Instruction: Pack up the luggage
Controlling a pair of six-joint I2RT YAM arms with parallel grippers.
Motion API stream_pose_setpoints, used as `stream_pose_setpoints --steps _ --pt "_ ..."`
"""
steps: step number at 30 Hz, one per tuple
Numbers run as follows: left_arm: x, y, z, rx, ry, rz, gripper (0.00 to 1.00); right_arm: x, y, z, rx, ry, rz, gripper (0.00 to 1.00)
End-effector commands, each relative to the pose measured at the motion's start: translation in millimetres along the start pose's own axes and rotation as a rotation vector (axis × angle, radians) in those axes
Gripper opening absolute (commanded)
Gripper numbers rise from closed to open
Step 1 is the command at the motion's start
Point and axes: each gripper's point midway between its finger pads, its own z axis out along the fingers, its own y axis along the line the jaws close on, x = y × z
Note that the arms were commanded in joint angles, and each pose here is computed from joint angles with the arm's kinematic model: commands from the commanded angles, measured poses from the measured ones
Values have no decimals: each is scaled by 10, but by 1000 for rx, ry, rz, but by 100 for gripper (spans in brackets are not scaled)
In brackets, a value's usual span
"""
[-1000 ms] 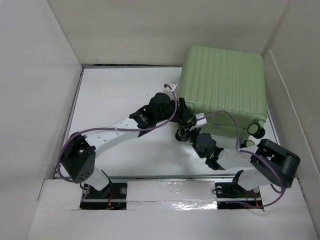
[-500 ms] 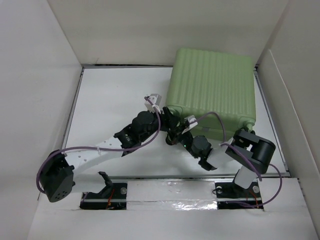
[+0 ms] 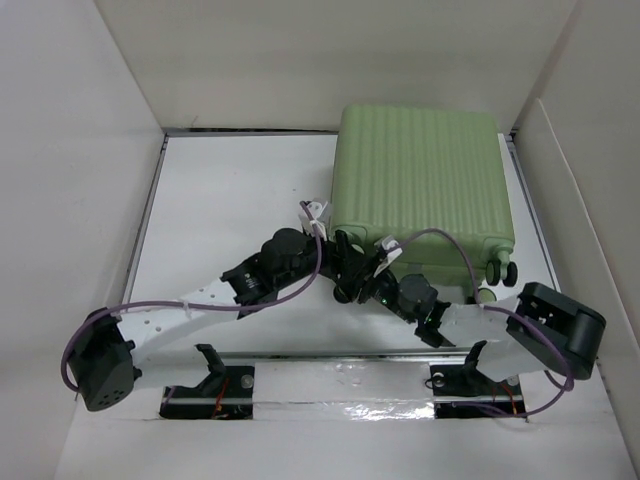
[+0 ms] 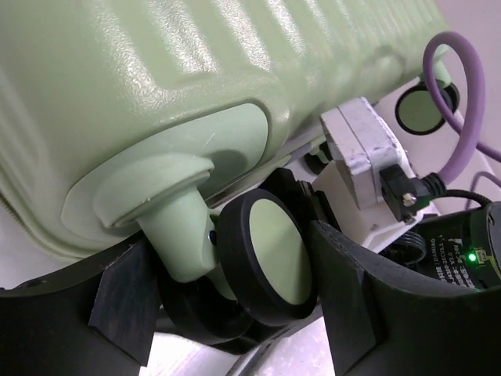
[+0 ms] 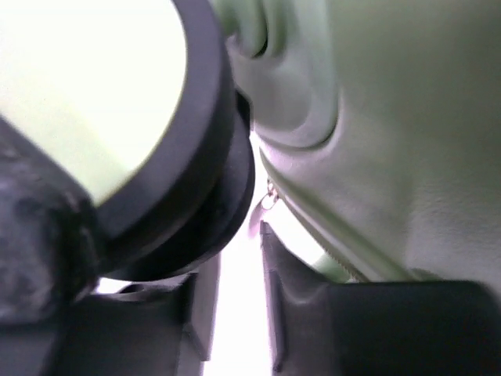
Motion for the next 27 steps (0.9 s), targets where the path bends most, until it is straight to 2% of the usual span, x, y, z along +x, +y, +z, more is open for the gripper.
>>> stream_pose_setpoints --steps 1,4,7,9,12,13,15,16,17,18,19,22,25,27 --pt "-410 -1018 -171 417 -87 -8 63 150 147 -110 -62 107 -15 45" --pt "-323 -1051 -66 454 -67 -43 59 190 99 -229 -32 182 -45 63" --pt "-340 -1142 35 500 -69 -55 52 156 42 -416 -3 210 -66 70" --pt "-404 -1216 97 521 -77 -48 48 102 -17 -598 28 214 -72 70" --pt "-498 -1206 145 504 -96 -24 46 96 -173 -821 107 234 -80 65" --pt "-502 -1187 146 493 -100 -18 48 -68 -129 -890 96 182 -65 58" --pt "-499 -1091 134 463 -110 -11 53 -105 -123 -1008 98 194 -61 46" --pt "-518 -1037 127 453 -117 -17 54 -165 -93 -1045 88 184 -58 41" --pt "-516 -1056 98 468 -119 -31 54 -344 -45 -1077 75 140 -53 42" --pt "-476 -1004 87 470 -109 -40 53 -266 -112 -1153 107 190 -64 46" --pt "-461 -1006 75 478 -108 -49 53 -296 -127 -1185 120 194 -71 57" --pt "-456 -992 55 496 -113 -75 51 -460 -128 -1249 137 159 -78 77" --pt "-411 -1039 33 540 -100 -105 53 -680 -18 -1201 88 84 -108 85" --pt "-401 -1093 2 582 -100 -120 58 -797 20 -1132 83 56 -124 88"
